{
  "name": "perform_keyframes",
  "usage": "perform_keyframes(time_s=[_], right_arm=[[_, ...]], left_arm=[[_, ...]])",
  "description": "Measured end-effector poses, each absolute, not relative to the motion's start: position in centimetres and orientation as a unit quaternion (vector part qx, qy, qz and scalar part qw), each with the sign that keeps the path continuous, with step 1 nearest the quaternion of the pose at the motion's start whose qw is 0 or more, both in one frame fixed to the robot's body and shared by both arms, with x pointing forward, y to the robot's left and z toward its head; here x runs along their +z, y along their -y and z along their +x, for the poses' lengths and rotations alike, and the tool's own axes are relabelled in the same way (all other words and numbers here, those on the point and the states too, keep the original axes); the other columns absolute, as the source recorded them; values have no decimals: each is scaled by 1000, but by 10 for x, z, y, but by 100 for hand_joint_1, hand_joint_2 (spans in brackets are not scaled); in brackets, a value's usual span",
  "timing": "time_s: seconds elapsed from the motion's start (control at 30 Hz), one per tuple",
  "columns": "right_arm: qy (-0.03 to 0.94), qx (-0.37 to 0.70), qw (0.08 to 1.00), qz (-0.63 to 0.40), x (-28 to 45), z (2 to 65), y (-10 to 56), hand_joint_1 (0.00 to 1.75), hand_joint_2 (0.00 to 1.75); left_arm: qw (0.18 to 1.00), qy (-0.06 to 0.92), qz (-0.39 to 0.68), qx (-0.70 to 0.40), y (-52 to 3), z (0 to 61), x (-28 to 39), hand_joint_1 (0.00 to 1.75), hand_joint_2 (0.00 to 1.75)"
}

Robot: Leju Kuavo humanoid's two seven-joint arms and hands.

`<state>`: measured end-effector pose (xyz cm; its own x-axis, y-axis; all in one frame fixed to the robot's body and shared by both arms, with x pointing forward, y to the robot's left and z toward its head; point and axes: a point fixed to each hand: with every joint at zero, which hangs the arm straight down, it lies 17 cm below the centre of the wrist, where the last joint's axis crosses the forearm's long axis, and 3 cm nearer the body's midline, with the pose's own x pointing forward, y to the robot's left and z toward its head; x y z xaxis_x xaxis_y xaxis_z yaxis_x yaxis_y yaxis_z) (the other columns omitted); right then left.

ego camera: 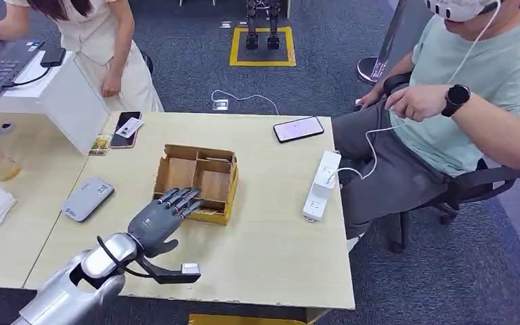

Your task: Pass the card to the sensor for recognition and then transmit it.

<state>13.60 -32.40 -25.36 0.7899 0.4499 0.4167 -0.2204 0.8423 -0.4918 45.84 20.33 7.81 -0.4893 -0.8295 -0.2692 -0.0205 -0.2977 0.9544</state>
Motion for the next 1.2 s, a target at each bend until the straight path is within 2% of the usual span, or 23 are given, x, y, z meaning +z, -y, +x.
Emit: perform_keyframes(time_s=[1.2], right_arm=[[271, 181, 921, -213, -253, 136, 324, 0, 175]], left_arm=[[322, 504, 391, -700, -229, 460, 68, 0, 175]])
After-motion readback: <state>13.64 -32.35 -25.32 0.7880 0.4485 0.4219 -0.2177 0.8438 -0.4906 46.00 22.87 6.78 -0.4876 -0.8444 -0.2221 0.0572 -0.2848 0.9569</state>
